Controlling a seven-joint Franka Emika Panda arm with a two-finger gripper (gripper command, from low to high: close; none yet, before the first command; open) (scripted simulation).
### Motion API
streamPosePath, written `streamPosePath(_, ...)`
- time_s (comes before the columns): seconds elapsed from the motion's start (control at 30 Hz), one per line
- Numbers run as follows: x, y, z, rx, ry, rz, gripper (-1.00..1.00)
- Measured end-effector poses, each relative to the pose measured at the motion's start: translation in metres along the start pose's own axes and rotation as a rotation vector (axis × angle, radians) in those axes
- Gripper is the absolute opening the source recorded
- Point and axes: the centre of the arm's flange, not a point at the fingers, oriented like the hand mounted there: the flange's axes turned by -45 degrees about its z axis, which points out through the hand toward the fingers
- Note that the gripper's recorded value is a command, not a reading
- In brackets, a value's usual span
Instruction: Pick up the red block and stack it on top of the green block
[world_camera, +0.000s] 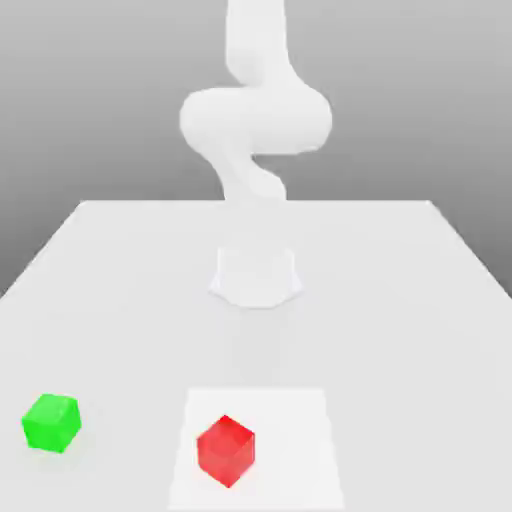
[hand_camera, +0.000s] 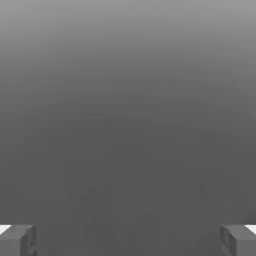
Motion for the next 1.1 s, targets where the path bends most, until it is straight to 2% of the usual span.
streamPosePath(0.2,-0.031,0.012,0.132,0.101,-0.182,-0.191,0.0)
streamPosePath(0.4,-0.092,0.013,0.244,0.185,-0.352,-0.381,0.0)
streamPosePath(0.73,-0.237,0.024,0.368,0.287,-0.632,-0.717,0.0)
streamPosePath(0.8,-0.26,0.027,0.384,0.297,-0.664,-0.76,0.0)
streamPosePath(0.93,-0.291,0.027,0.417,0.3,-0.674,-0.775,0.0)
streamPosePath(0.97,-0.299,0.027,0.425,0.301,-0.675,-0.774,-1.0)
streamPosePath(1.1,-0.299,0.027,0.425,0.302,-0.676,-0.774,-1.0)
